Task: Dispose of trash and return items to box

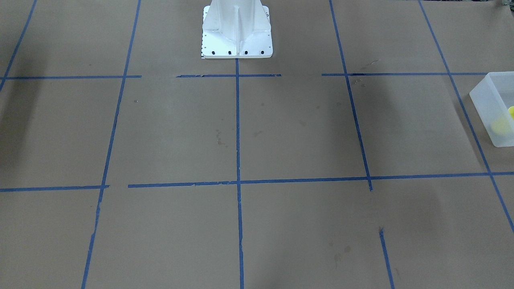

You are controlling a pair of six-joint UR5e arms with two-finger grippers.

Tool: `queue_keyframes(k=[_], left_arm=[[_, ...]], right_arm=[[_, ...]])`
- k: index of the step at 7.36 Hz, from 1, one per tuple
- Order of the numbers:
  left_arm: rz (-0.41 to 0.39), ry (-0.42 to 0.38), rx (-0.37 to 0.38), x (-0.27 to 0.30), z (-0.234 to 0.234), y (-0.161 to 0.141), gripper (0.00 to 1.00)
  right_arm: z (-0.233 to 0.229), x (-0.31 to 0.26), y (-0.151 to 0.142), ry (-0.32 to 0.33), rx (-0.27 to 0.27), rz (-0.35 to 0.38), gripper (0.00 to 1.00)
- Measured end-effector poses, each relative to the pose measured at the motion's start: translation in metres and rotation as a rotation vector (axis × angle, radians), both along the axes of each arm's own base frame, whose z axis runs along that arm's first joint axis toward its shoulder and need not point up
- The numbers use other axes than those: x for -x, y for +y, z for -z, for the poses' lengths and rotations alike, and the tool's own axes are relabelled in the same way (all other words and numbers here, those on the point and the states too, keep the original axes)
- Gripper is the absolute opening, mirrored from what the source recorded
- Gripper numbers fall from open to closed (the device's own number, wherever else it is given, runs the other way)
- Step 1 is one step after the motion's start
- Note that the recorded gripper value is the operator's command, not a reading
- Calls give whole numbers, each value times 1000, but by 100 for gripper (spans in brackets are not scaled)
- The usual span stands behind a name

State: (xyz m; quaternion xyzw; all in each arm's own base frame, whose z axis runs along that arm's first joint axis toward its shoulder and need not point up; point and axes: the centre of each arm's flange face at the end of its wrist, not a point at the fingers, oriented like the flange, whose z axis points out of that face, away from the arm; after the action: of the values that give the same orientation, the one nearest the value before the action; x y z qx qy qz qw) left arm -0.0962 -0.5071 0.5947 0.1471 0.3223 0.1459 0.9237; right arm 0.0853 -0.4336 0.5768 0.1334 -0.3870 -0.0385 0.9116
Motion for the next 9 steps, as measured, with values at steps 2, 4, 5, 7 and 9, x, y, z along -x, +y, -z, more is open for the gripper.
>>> queue_keyframes(k=[2, 4, 5, 7, 9], left_arm=[[0, -10, 30, 44, -101, 42, 0], [11, -10, 76, 64, -158, 65, 0], [11, -8, 98, 66, -189, 76, 0], [12, -26, 122, 64, -249, 101, 0], [15, -64, 153, 65, -275, 118, 15]], right_arm=[[11, 11, -2, -5, 11, -5, 100], [12, 15, -2, -8, 15, -4, 100], [12, 15, -2, -8, 16, -3, 100], [12, 15, -1, -8, 17, -3, 100], [12, 15, -1, -9, 17, -3, 100]])
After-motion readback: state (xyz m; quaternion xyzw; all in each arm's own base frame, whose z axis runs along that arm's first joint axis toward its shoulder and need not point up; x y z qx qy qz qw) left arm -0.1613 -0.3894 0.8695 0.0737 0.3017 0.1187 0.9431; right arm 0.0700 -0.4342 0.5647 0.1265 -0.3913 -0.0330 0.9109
